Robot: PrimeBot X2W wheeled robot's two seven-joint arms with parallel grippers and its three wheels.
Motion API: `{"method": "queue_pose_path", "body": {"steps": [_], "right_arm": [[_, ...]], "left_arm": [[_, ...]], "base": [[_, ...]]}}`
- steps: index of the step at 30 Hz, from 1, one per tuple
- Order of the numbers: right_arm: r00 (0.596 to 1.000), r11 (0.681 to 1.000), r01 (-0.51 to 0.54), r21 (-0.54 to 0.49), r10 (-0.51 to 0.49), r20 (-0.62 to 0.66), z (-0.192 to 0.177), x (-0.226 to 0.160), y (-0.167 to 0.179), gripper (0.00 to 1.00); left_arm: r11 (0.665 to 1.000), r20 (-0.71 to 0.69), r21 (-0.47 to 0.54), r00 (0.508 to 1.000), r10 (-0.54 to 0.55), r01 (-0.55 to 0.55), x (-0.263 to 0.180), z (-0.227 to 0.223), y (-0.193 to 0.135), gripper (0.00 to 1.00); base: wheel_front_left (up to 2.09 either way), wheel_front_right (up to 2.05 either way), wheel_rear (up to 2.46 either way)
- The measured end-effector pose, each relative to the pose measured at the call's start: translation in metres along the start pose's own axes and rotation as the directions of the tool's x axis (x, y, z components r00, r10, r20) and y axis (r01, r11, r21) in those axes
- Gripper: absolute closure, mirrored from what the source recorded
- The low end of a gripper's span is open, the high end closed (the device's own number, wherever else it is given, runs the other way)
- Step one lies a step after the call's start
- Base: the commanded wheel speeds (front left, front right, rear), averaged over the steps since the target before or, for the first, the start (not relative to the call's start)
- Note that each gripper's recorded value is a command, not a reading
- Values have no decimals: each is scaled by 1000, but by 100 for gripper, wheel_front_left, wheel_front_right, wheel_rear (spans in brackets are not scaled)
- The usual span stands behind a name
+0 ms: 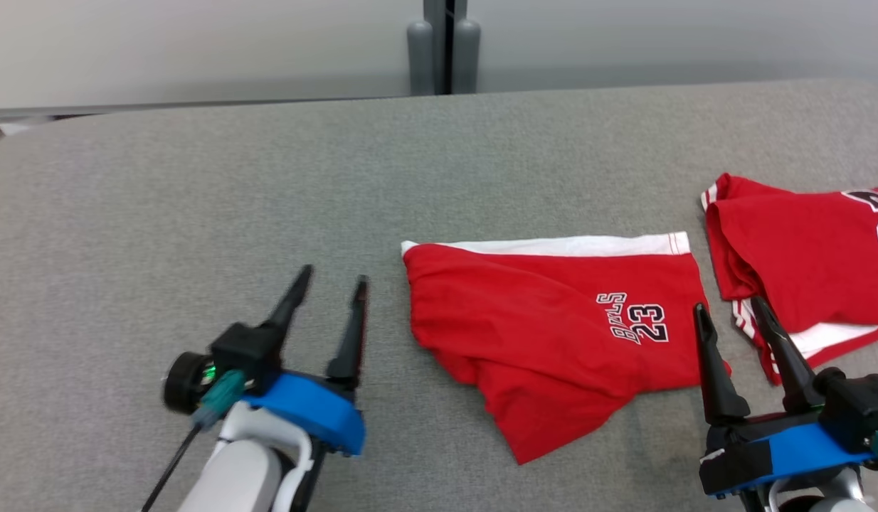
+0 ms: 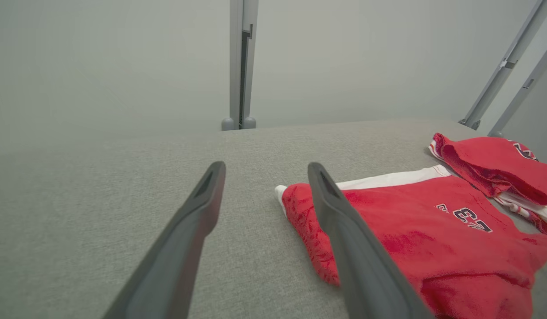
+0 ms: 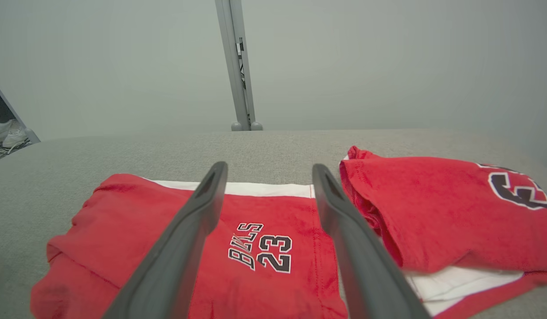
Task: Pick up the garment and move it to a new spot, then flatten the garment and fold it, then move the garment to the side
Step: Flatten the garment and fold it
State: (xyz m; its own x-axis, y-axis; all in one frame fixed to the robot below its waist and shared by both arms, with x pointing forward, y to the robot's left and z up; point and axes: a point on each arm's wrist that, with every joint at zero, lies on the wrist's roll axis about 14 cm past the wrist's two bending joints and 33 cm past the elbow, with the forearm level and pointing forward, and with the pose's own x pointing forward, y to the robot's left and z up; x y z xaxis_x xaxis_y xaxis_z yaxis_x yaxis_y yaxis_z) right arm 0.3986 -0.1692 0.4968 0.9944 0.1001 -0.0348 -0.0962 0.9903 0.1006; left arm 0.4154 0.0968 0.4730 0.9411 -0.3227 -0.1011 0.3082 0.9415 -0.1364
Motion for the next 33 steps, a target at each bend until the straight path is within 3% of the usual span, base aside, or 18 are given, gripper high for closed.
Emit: {"method": "queue_pose_path", "body": {"steps": [5, 12, 13, 15, 18, 24, 26, 31, 32, 33], "right_arm": [[1000, 1000, 21, 12, -21, -21, -8, 2, -7, 0], [997, 997, 70, 22, -69, -39, -16, -4, -22, 0], [997, 997, 73, 25, -72, -38, -16, -4, -23, 0], [996, 997, 78, 29, -77, -39, -16, -4, -25, 0], [996, 996, 84, 37, -82, -34, -16, -4, -26, 0], [997, 995, 78, 56, -77, -23, -14, -3, -24, 0], [998, 996, 66, 64, -65, -20, -13, -2, -20, 0], [999, 996, 47, 70, -45, -24, -15, 0, -14, 0], [999, 996, 47, 70, -45, -24, -15, 0, -14, 0], [999, 997, 40, 71, -38, -28, -16, 2, -12, 0]], "left_arm": [[988, -155, -86, 978, -139, 127, 22, -38, -42, 0], [971, -367, -187, 906, -211, 150, 22, -97, -65, 0], [970, -389, -192, 895, -217, 152, 21, -102, -67, 20], [966, -415, -203, 880, -232, 159, 19, -111, -71, 100], [964, -410, -189, 878, -248, 184, 18, -111, -75, 100], [983, -322, -52, 929, -184, 176, 21, -87, -53, 100], [987, -290, 56, 948, -128, 150, 19, -72, -32, 100], [949, -348, 263, 935, -73, 172, -3, -70, -7, 100], [949, -348, 263, 935, -73, 172, -3, -70, -7, 100], [926, -420, 297, 903, -92, 233, -20, -84, -11, 100]], "base": [[0, 0, 0], [0, 0, 0], [0, 0, 0], [0, 0, 0], [0, 0, 0], [0, 0, 0], [0, 0, 0], [0, 0, 0], [0, 0, 0], [0, 0, 0]]}}
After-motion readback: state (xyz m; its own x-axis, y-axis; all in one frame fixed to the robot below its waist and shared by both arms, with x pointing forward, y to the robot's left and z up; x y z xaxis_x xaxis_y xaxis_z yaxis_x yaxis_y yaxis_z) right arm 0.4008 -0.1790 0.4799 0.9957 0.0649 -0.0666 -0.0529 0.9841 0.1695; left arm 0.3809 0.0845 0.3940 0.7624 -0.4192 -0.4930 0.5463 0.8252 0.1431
